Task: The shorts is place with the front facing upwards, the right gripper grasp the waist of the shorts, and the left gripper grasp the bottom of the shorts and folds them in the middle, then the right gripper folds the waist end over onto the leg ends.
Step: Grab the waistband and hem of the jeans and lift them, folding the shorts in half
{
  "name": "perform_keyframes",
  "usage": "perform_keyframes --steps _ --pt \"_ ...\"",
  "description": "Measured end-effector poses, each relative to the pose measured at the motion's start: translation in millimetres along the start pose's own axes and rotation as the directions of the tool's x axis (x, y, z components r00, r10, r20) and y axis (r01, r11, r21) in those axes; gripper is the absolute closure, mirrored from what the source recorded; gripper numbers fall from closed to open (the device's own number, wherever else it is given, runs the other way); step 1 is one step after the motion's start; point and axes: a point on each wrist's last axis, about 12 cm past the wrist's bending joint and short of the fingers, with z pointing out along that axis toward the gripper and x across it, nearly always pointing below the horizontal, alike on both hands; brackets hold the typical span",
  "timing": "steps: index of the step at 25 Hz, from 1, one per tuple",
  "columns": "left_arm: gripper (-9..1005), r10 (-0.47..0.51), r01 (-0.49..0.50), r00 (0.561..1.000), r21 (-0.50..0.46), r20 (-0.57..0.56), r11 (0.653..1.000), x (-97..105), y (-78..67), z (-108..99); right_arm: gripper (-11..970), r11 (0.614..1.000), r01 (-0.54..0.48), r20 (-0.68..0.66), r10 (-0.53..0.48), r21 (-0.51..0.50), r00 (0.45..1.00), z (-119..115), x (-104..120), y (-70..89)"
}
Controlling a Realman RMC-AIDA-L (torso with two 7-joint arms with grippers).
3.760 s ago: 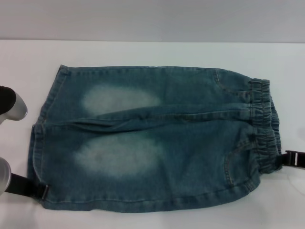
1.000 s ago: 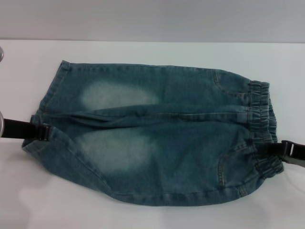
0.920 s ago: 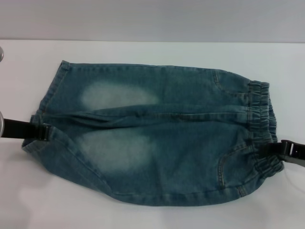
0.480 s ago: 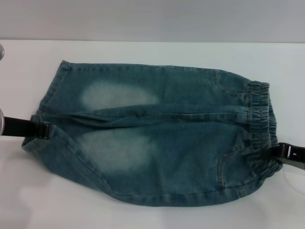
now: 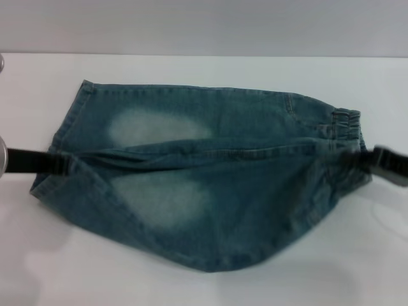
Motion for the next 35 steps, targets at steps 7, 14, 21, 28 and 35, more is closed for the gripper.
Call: perform_keyframes --steps 7,14,21,28,35 --pt "964 -0.023 0.024 0.994 -0.009 0.105 1.000 -11 6.5 5 935 0.981 -0.126 0.104 0.142 -0.145 0.984 5 -2 -23.4" --pt "963 -0.092 0.097 0.985 -0.028 0.146 0.995 -12 25.9 12 923 0.945 -0.232 0.202 0.280 -0.231 0.939 -4 7 -48.8" --pt "963 -0.149 0.152 0.971 -0.003 0.186 0.988 -12 36.5 14 911 0.937 -0.264 0.258 0.319 -0.227 0.912 -13 10 -62.2" --pt "963 -0.157 0.160 0.964 0.002 0.213 0.987 -15 37.7 13 900 0.918 -0.286 0.303 0.365 -0.275 0.880 -12 5 -65.5" --pt "963 -0.150 0.147 0.949 0.034 0.277 0.989 -30 33.9 11 888 0.885 -0.290 0.356 0.420 -0.365 0.835 -7 -9 -62.3"
